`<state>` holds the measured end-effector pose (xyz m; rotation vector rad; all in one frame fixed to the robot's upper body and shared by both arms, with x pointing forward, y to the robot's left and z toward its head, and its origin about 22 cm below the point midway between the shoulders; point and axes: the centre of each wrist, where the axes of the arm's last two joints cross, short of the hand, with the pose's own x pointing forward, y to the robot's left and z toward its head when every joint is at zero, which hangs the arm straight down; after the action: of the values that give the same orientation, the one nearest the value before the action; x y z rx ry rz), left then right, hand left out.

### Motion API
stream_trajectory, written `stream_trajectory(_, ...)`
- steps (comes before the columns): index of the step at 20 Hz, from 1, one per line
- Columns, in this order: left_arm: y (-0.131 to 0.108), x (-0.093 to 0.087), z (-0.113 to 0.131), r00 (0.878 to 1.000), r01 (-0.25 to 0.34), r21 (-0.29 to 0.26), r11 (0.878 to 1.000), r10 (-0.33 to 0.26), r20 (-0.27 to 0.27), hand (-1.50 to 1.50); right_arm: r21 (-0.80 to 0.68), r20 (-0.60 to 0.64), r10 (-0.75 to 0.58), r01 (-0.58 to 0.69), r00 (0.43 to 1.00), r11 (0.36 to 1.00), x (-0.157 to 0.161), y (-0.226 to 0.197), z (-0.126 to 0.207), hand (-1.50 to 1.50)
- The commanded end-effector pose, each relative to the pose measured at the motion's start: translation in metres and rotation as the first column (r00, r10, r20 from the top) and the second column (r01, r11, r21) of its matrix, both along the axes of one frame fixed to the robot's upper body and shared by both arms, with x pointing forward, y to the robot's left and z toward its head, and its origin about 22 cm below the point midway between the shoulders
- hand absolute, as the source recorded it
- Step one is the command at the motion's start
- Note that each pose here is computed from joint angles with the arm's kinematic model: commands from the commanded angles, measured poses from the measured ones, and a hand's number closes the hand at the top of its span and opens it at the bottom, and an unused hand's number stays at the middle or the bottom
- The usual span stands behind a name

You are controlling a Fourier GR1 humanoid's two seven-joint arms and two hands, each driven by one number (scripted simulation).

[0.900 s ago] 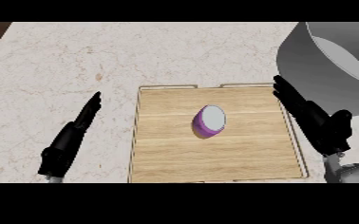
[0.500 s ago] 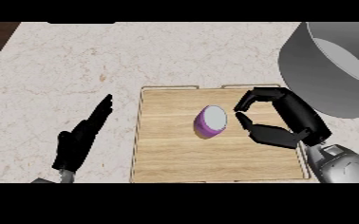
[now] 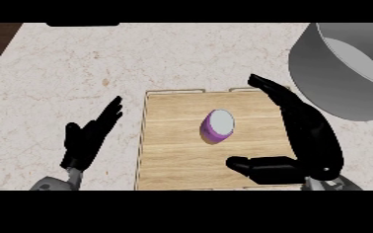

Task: Pick the can from the tray and place it in the pot

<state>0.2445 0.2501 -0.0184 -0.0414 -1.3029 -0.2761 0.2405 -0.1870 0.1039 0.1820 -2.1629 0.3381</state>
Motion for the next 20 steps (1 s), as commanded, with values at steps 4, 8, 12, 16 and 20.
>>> stream_trajectory(4,0.003,-0.002,-0.01,0.999,0.018,0.004,1.0,-0.018,-0.038,0.0,-0.255,-0.167,0.013,-0.056,0.986,0.965,-0.012,-0.013,0.058,-1.5)
stream_trajectory(8,-0.009,0.018,0.003,1.0,0.013,-0.007,1.0,-0.013,-0.027,0.0,-0.275,-0.294,0.015,-0.1,0.956,0.956,-0.006,-0.013,0.085,-1.5)
stream_trajectory(12,-0.015,0.004,-0.011,1.0,0.015,-0.004,1.0,-0.015,-0.025,0.0,-0.268,-0.428,0.024,-0.152,0.903,0.951,0.02,-0.003,0.076,-1.5)
stream_trajectory(16,0.003,0.01,-0.005,1.0,0.027,-0.014,1.0,-0.027,-0.007,0.0,-0.369,-0.538,0.053,-0.291,0.842,0.883,0.029,0.026,0.055,-1.5)
stream_trajectory(20,-0.009,0.009,-0.013,1.0,0.014,-0.008,1.0,-0.014,-0.016,0.0,-0.47,-0.588,0.075,-0.416,0.806,0.779,0.031,0.022,0.032,-1.5)
